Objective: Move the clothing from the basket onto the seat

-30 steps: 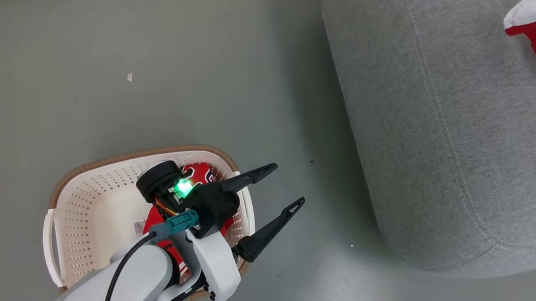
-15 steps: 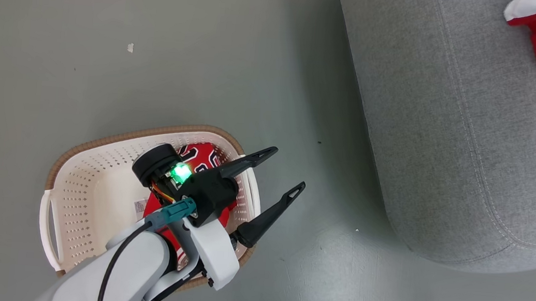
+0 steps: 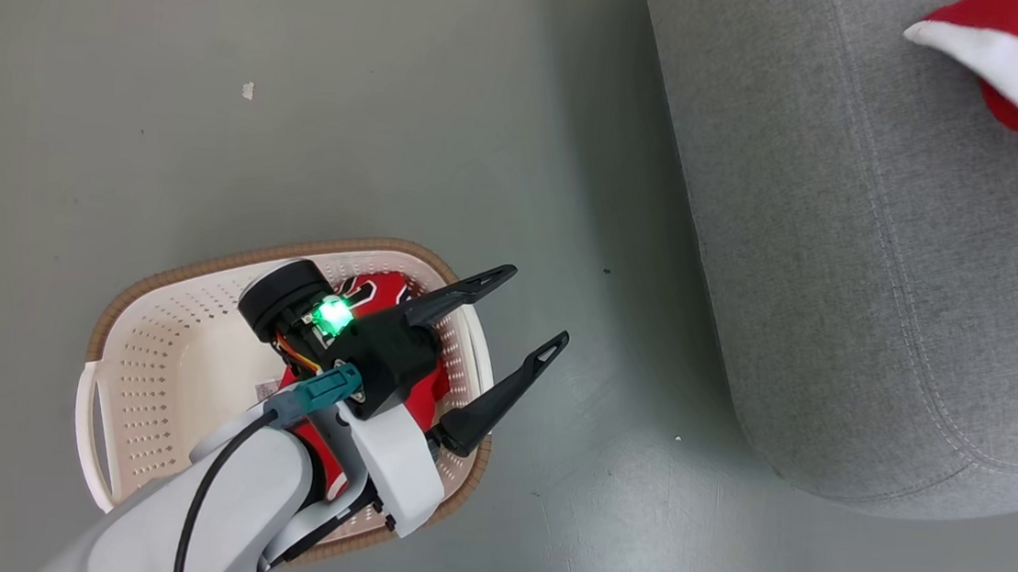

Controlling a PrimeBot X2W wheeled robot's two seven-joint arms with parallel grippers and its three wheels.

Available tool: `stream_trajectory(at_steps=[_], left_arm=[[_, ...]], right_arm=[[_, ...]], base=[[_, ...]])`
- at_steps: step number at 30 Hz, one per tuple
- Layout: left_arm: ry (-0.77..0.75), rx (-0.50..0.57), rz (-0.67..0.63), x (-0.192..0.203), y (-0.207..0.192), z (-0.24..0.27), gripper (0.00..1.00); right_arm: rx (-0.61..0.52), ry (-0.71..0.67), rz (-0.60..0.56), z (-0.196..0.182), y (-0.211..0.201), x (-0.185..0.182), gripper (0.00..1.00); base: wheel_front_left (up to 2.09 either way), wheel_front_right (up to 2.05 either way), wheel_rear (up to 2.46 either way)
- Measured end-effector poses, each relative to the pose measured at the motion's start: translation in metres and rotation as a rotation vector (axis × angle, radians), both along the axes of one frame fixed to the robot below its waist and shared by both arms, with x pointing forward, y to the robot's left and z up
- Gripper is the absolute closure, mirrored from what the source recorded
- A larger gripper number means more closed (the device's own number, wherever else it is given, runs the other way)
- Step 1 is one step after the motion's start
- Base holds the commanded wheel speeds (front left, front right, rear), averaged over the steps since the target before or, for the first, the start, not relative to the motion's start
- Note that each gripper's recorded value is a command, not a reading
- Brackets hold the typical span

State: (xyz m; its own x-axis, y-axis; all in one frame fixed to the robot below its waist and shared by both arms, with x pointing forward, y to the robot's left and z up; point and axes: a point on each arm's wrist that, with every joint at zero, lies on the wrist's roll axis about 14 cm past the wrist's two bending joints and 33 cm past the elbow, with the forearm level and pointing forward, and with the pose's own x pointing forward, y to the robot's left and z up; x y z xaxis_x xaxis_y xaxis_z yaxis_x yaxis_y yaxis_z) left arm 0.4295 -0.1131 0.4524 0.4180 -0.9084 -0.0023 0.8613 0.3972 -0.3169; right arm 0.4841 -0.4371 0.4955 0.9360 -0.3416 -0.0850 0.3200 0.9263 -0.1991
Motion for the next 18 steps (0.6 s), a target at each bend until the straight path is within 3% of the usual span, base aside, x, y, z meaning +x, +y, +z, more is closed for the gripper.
stream_trajectory(at_steps=[12, 13, 16, 18], left_arm=[[-0.023, -0.014, -0.008, -0.004, -0.004, 0.012, 0.0], [-0.025, -0.012, -0.009, -0.005, -0.004, 0.012, 0.0], [-0.033, -0.014, -0.01, -0.006, -0.005, 0.015, 0.0], [-0.038, -0.02, -0.009, -0.006, -0.005, 0.019, 0.0]], right_arm=[[0.126, 0.156, -0.063, -0.046, 0.003, -0.032, 1.0], [0.138, 0.175, -0.072, -0.05, 0.002, -0.035, 0.96], [0.15, 0.182, -0.081, -0.05, 0.001, -0.038, 0.62], [0.157, 0.173, -0.085, -0.047, 0.0, -0.039, 0.5]], base=[[0.0, 0.0, 0.0], [0.0, 0.0, 0.0], [0.0, 0.0, 0.0], [0.0, 0.0, 0.0]])
